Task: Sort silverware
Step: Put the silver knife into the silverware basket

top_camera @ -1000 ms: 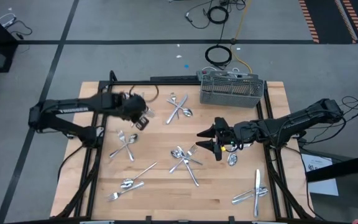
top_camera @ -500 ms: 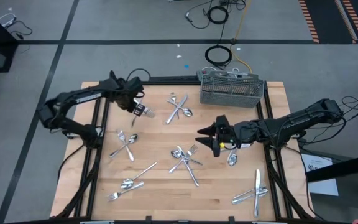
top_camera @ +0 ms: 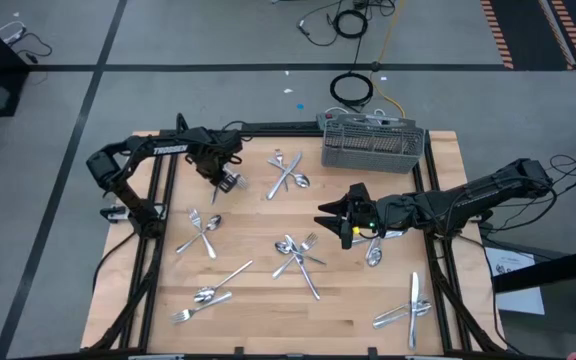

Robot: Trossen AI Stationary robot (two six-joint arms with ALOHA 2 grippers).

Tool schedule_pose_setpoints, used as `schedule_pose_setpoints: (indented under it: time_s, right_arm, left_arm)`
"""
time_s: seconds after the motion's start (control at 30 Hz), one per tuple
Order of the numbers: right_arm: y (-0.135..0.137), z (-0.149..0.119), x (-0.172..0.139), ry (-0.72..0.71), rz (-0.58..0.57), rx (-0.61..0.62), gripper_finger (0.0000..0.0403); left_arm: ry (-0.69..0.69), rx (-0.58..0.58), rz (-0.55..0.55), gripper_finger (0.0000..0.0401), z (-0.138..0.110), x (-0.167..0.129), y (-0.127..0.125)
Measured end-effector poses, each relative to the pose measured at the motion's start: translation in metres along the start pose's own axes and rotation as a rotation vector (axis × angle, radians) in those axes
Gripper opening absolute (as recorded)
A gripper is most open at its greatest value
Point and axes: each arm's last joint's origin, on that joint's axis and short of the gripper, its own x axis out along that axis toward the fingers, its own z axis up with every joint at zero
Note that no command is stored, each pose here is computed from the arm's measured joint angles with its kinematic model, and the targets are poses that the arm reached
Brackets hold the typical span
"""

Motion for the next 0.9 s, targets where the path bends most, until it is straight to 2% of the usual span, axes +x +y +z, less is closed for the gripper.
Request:
schedule_pose_setpoints:
  time_s: [0.2, 0.4, 0.9]
  right_arm:
    - [0.000, 0.000, 0.000, 0.001, -0.001, -0.021, 0.0203]
    - [0.000, 0.000, 0.000, 0.004, -0.003, -0.027, 0.0203]
    - [-0.001, -0.002, 0.000, 0.019, -0.011, -0.016, 0.0203]
  left_arm:
    - [-0.055, -0.002, -0.011, 0.0136, 0.005, -0.001, -0.001]
    - [-0.135, -0.011, -0.028, 0.0137, 0.012, -0.002, -0.002]
    - [-0.135, -0.083, -0.031, 0.0136, 0.015, -0.001, 0.008]
